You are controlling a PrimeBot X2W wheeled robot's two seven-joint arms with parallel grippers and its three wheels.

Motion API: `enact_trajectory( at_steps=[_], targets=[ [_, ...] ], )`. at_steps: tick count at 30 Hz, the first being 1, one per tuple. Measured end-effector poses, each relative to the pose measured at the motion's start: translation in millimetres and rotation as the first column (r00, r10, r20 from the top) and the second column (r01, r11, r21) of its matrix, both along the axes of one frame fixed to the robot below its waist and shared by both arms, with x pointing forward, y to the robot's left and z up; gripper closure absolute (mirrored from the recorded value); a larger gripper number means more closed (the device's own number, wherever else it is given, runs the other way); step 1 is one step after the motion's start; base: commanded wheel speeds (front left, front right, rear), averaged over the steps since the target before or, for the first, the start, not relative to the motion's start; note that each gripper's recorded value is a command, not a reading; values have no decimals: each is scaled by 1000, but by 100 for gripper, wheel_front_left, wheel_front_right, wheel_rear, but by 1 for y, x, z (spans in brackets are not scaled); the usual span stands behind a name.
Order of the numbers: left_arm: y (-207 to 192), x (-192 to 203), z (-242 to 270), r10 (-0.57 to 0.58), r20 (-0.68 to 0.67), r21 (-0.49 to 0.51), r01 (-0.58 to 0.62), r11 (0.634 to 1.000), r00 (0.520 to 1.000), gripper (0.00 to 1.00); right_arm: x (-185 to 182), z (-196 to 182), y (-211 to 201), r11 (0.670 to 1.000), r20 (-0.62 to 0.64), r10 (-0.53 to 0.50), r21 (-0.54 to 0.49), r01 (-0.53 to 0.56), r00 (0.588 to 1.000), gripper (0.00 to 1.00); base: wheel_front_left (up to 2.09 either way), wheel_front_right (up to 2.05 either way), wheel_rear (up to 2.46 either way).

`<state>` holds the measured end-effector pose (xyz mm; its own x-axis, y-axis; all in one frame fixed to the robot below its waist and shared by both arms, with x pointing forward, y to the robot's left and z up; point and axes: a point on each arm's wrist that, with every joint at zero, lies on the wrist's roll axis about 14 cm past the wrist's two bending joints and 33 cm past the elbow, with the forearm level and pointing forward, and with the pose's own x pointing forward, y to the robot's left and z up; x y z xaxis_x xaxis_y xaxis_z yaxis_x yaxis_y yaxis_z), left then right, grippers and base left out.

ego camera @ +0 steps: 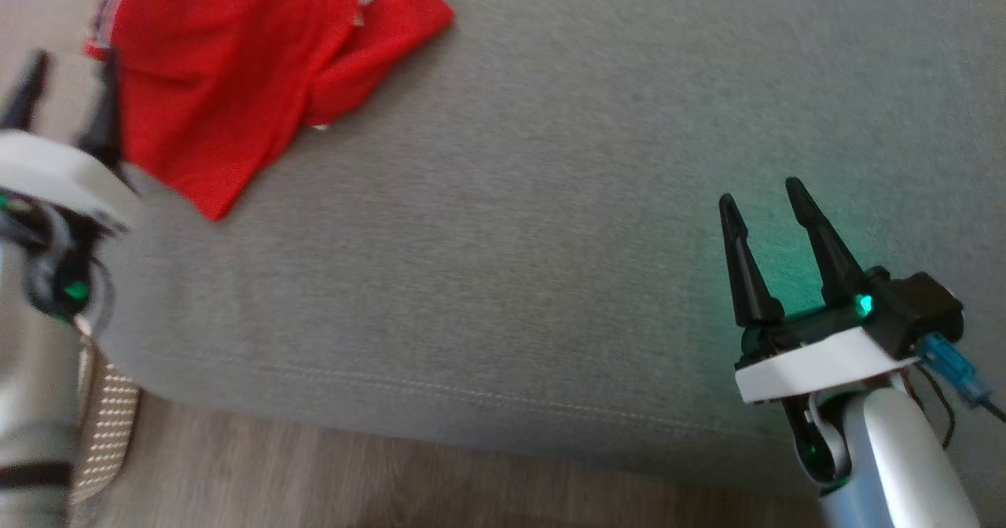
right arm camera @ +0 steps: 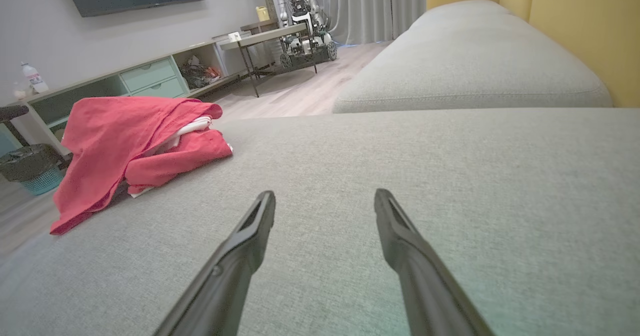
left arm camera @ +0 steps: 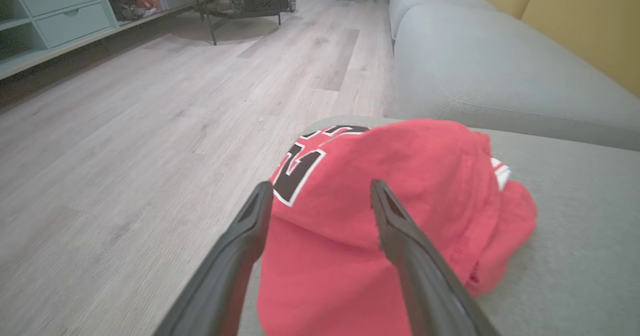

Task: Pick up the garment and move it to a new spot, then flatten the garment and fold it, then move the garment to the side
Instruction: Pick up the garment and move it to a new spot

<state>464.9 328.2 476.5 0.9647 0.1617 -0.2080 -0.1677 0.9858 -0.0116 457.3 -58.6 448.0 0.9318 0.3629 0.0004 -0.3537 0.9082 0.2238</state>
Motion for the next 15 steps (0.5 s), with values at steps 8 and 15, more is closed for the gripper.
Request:
enact_trajectory(
  at_steps=[8, 15],
  targets=[
    [1, 44, -38, -52, -190, 8, 54, 999, 980, 0, 3, -14, -30, 997, -29, -74, -26, 74, 997, 0, 0, 0, 0],
    [-1, 58, -60, -72, -286, 10, 78, 997, 955, 0, 2, -16, -42, 994, -33, -106, -30, 105, 994, 0, 0, 0, 0]
  ],
)
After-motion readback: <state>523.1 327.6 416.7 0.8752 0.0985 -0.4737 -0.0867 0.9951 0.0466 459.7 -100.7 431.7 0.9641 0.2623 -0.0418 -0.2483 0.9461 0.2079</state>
